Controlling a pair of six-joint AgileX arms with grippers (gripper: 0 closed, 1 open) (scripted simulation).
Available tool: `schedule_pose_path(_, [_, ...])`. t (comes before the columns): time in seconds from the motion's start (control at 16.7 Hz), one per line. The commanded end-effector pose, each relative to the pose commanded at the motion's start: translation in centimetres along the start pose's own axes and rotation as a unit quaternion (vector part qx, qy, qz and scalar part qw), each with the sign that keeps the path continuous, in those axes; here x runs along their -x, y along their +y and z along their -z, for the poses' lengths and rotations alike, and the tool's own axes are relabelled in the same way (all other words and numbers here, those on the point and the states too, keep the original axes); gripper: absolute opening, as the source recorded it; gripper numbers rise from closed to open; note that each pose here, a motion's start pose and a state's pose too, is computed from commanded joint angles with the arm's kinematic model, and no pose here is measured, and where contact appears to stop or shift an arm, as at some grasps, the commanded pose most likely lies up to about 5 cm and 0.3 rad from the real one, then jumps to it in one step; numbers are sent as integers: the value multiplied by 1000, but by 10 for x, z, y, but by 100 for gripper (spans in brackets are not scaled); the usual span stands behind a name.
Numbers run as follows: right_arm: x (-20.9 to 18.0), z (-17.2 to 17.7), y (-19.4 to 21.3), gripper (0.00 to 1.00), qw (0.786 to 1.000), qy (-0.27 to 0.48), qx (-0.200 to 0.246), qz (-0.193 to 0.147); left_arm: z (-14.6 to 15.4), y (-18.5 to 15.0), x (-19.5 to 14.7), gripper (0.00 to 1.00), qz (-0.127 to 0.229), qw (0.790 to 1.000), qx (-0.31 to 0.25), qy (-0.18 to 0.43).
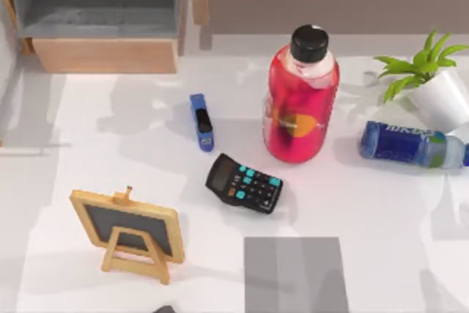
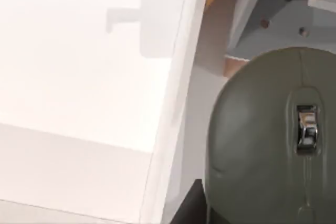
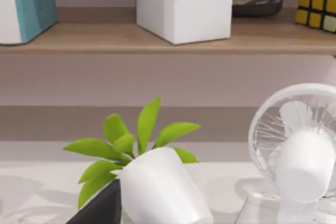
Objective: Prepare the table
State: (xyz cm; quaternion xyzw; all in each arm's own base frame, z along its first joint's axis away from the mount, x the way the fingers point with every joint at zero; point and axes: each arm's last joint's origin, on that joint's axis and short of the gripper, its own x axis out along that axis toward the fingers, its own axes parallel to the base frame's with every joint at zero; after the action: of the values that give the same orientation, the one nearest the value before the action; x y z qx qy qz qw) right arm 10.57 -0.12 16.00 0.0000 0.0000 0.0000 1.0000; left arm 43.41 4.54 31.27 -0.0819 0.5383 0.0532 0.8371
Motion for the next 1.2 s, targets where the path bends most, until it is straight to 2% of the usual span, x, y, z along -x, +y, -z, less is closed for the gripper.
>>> schedule_pose_path(0.36, [0,0,0,100,1000,0,0,0,43,-110,7,0,60,998,-25,14])
schedule_pose_path(0.6, [0,0,0,100,1000,0,0,0,95,-176,-10,0,64,994,-36,78])
schedule_pose_path(0.72, [0,0,0,100,1000,0,0,0,132,-210,-23,0,50,991,-42,115])
schedule_pose_path(0.9, [0,0,0,100,1000,0,0,0,204,-261,-40,0,18,985,-61,158])
schedule_pose_path(1.2, [0,0,0,100,1000,0,0,0,324,-314,-48,0,-16,980,-103,170])
